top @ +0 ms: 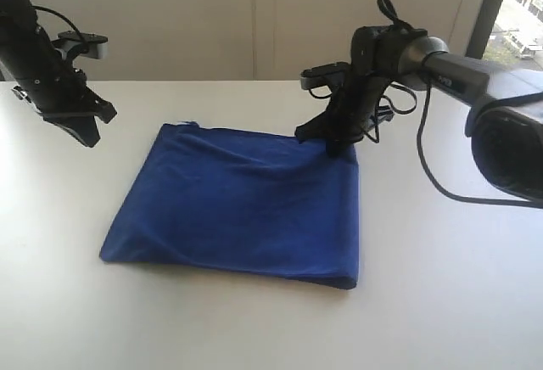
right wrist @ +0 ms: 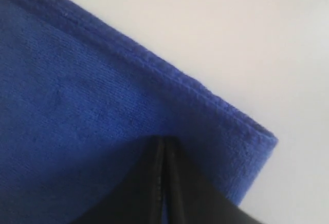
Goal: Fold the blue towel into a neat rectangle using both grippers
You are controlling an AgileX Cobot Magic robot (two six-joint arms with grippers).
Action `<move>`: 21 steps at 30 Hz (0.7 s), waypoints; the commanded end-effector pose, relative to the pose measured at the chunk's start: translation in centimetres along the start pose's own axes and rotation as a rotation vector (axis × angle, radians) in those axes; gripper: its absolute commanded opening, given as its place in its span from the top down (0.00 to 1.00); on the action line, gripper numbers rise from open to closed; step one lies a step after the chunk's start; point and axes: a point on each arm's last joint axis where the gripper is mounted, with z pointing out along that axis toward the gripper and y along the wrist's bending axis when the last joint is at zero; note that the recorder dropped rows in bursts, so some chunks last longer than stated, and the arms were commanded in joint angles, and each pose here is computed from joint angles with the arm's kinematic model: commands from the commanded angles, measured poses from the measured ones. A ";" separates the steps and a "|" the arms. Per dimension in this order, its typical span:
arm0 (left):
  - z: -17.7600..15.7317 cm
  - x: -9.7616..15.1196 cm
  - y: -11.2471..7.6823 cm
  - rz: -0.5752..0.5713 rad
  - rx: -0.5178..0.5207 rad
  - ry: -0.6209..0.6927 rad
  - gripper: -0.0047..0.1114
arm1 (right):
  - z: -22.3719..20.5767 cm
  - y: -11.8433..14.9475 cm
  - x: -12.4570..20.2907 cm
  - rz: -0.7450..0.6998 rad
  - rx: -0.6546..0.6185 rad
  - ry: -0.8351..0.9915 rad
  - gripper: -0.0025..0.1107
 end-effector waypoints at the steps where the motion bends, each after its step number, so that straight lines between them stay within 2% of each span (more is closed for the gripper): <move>1: -1.3 -0.5 0.0 -0.009 -0.015 -0.074 0.96 | 1.5 -3.8 3.4 0.025 0.073 0.276 0.98; 6: -4.1 -1.2 -0.2 -0.001 -0.077 -0.203 0.96 | 0.9 -5.8 3.9 0.039 0.116 0.283 0.98; 11: -7.2 -0.4 -0.9 0.021 -0.136 -0.267 0.96 | -0.9 -6.9 4.3 0.020 0.171 0.290 0.98; 16: -8.5 2.2 -1.6 -0.040 -0.242 -0.386 0.96 | -2.8 -7.9 5.6 0.012 0.193 0.318 0.98; 21: -9.9 7.0 -3.5 -0.056 -0.327 -0.564 0.96 | -4.3 -8.0 7.3 0.006 0.178 0.354 0.98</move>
